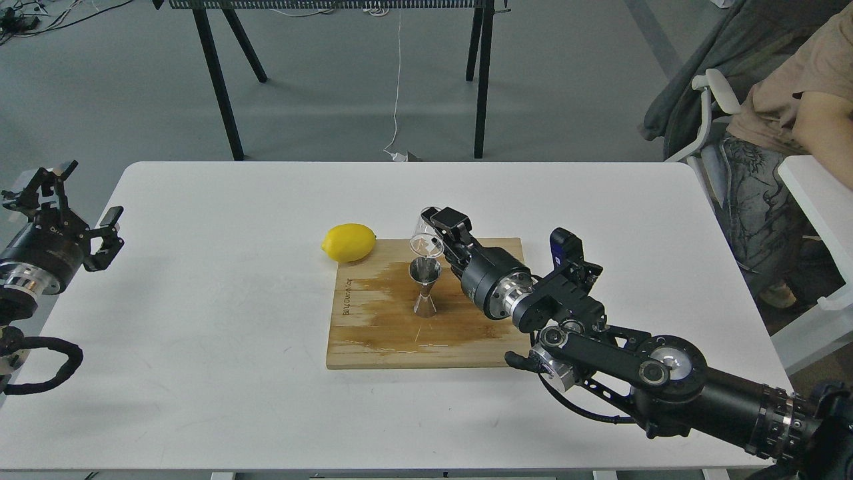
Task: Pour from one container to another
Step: 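Tilt the glass cup with the right gripper, pouring into the jigger, then raise the glass cup upright and move it back toward the right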
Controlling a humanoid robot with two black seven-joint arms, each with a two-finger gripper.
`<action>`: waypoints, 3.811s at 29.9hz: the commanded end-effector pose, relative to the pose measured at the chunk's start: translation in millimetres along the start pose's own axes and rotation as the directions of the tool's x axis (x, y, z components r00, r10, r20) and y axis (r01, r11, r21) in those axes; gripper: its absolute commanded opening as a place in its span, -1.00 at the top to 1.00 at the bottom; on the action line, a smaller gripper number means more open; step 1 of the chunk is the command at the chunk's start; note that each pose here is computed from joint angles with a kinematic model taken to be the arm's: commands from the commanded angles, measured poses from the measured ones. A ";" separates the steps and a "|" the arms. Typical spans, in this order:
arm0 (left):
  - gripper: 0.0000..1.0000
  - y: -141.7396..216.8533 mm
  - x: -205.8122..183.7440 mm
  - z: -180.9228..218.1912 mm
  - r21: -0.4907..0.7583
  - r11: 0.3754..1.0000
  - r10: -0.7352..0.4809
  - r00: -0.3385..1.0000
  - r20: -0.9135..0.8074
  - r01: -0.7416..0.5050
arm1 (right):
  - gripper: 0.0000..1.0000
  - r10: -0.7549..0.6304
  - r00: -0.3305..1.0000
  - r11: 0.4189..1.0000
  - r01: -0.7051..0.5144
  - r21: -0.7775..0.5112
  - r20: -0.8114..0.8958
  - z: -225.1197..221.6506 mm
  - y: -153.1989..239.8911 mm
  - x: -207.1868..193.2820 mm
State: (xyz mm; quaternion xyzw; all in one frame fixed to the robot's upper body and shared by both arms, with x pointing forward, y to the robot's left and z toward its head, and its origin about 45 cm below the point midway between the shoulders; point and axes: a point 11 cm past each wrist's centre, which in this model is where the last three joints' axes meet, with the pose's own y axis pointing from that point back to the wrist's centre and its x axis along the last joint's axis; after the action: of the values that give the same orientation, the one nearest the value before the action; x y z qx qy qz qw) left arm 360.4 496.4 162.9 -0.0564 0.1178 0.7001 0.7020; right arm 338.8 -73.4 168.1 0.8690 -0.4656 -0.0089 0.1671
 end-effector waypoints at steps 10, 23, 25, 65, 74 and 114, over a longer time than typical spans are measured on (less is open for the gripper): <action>-0.92 -0.3 -0.3 0.0 -0.002 1.000 0.001 1.000 -0.004 -0.001 | 0.12 0.003 0.999 1.000 -0.003 0.009 -0.045 -1.3 -2.6 1.9; -0.92 -0.3 -0.3 0.0 -0.002 1.000 0.001 1.000 -0.004 -0.001 | 0.12 -0.047 0.988 0.999 0.048 0.003 -0.145 1.2 -3.7 -9.2; -0.92 -0.3 -0.3 0.0 -0.002 1.000 0.001 1.000 -0.004 -0.001 | 0.12 -0.044 0.985 0.999 0.047 0.014 -0.167 -1.7 -4.9 -8.0; -0.92 -0.5 -0.9 -0.5 -0.002 1.000 0.000 1.000 -0.005 0.000 | 0.12 -0.047 0.939 0.998 0.060 0.028 -0.340 3.8 -1.7 1.8; -0.92 -0.3 -0.3 0.0 -0.002 1.000 0.001 1.000 -0.004 -0.001 | 0.12 -0.058 0.933 0.997 0.069 0.021 -0.355 3.4 -2.8 0.8; -0.92 -2.0 -6.9 -9.1 0.007 1.000 -0.007 1.000 -0.018 0.007 | 0.12 0.312 -0.318 0.821 -0.384 -0.423 0.895 121.5 108.4 201.3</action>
State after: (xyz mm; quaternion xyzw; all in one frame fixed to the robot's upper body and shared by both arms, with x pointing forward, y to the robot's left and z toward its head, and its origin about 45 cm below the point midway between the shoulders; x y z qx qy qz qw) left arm 361.5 488.8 156.6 -0.0598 0.1252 0.6973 0.7032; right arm 350.8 -318.3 131.4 0.3998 -0.6539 -0.5816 -0.2726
